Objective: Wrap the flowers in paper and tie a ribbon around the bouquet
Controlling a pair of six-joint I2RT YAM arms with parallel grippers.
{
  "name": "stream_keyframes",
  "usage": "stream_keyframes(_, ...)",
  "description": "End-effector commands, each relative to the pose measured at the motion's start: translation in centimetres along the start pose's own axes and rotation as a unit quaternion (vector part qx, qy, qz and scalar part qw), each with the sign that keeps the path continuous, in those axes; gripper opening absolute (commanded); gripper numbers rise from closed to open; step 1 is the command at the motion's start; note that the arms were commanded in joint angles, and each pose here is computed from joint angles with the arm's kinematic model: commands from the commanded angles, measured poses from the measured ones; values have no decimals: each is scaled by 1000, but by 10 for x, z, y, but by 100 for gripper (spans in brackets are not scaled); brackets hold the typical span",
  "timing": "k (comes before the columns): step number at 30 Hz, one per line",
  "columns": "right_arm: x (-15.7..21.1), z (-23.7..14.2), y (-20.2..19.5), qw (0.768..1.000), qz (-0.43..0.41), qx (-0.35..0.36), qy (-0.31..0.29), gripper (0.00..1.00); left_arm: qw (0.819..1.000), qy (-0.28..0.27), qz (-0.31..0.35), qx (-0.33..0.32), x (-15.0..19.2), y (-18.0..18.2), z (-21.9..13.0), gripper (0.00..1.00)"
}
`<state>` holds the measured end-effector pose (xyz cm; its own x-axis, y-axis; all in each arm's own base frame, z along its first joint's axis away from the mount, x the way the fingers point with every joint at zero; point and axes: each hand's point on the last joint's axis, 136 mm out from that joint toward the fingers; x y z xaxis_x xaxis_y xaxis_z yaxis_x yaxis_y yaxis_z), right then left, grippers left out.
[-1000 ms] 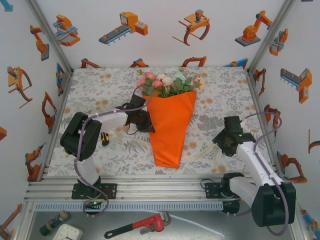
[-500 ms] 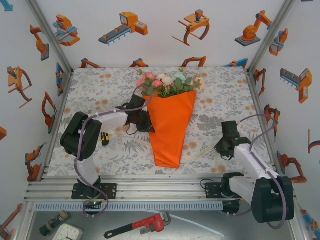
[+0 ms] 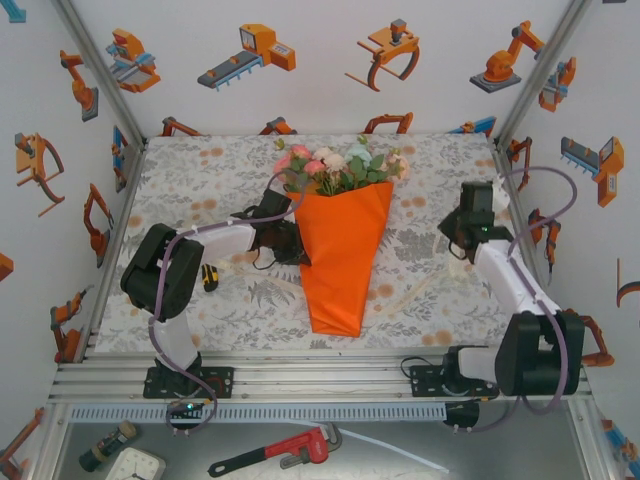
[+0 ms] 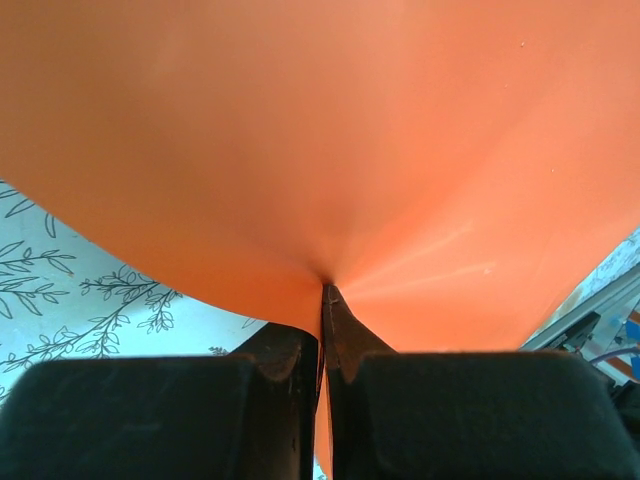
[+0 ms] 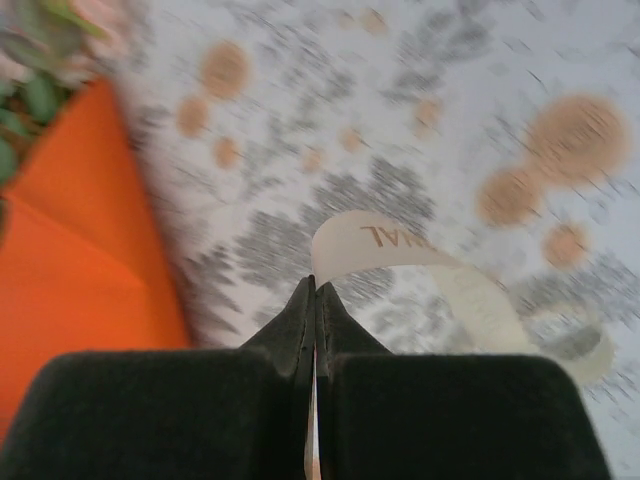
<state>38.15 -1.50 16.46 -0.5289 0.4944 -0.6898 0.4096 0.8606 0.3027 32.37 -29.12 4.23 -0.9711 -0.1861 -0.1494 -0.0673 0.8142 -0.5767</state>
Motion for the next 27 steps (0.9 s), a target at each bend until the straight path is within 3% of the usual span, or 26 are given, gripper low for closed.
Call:
stream_keyframes(1,-42,-1,39,998,9,-61,-29,0,1000,17,0,11,6,0,4,11)
stream_keyframes(8,-132,-32,109,984,24,-151,-87,0,1000,21,0,12,8,0,4,10)
stream_keyframes(13,-159,-45,154,974,-3,-194,-117,0,1000,22,2,13,9,-2,6,10)
stream_keyframes(24,-270,-98,175,957,-12,-167,-236,0,1000,16,4,8,8,-3,4,9)
stream_keyframes(27,-282,-105,180,954,-15,-176,-242,0,1000,17,5,8,9,-3,4,9)
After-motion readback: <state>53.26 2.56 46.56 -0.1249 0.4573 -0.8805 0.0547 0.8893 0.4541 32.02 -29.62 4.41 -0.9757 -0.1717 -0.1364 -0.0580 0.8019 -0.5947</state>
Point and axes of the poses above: each hand's point on the last joint's axis, 136 mm out from that joint toward the fingers, its own z axis out along the fingers, its own y axis along the line the jaws close on, x = y × z, and after that the axes turned 9 degrees about -z, right-handed
